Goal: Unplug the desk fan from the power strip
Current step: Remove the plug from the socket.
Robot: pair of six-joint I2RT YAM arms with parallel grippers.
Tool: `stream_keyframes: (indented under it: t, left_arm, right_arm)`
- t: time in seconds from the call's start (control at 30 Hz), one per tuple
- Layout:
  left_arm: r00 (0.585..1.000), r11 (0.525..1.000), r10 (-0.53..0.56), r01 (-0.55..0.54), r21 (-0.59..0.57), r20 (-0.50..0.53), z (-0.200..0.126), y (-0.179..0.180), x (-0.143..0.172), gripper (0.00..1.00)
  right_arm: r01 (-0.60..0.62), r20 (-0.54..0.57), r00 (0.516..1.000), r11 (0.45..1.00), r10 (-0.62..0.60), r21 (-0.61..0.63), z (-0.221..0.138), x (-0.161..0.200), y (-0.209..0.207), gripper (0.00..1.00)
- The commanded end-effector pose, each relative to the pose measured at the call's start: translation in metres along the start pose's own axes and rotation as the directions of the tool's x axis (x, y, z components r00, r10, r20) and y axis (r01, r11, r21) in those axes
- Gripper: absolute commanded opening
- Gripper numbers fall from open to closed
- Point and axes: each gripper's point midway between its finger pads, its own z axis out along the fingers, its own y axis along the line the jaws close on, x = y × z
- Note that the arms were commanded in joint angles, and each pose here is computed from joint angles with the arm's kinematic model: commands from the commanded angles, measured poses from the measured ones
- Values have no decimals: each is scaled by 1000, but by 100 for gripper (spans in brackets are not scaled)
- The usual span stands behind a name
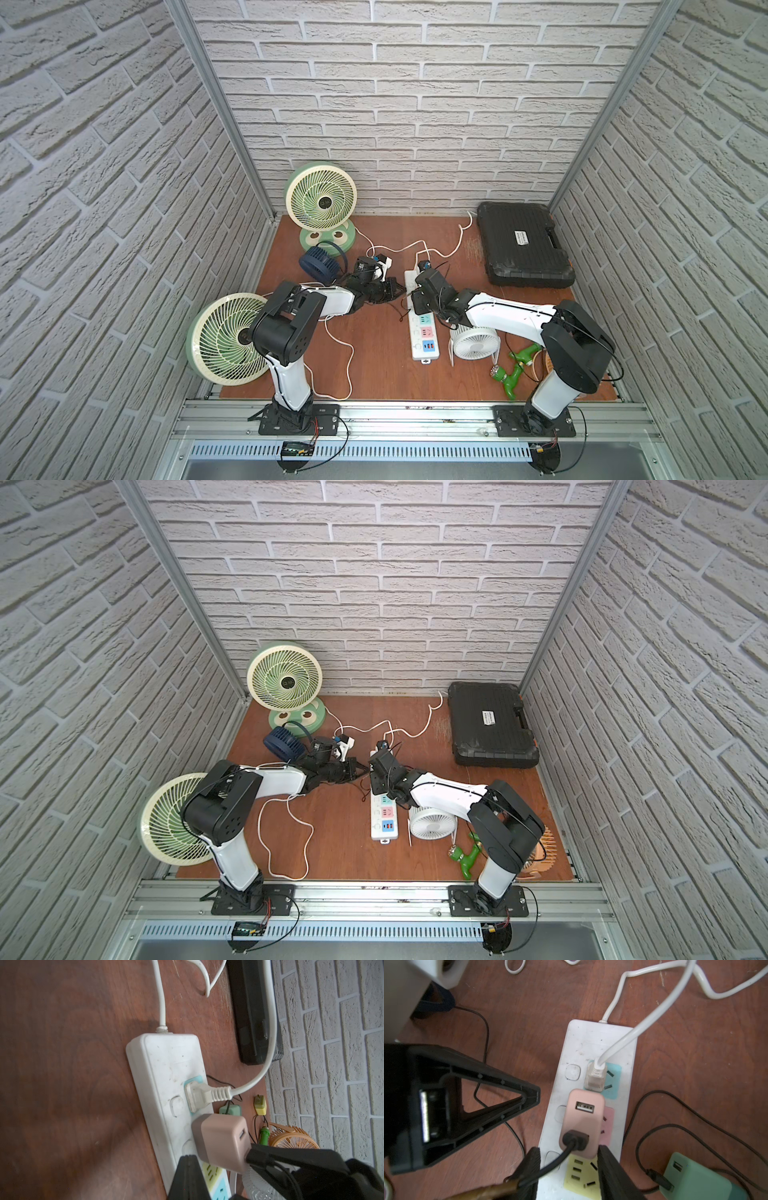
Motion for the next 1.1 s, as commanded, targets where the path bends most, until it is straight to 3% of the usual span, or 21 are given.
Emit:
stream_keyframes:
  t: [0.0,0.3,0.77,1.07]
  left_arm:
    - [999,999,31,-32,37,25,3,-9,-12,0]
    - [999,999,32,-33,38,22,5,-9,-11,0]
    - [1000,998,31,-31,52,1,16,-12,-8,0]
    - [1000,998,22,-21,58,-15,28,-12,-8,0]
  right_arm:
    - [-59,111,992,997,53,50,1,-16,-3,50]
    - [-91,138,987,992,79,85,12,-19,-4,47]
    - [-80,126,990,990,66,113,20,-12,0,23]
    - [-73,122,991,990,58,123,21,-8,3,19]
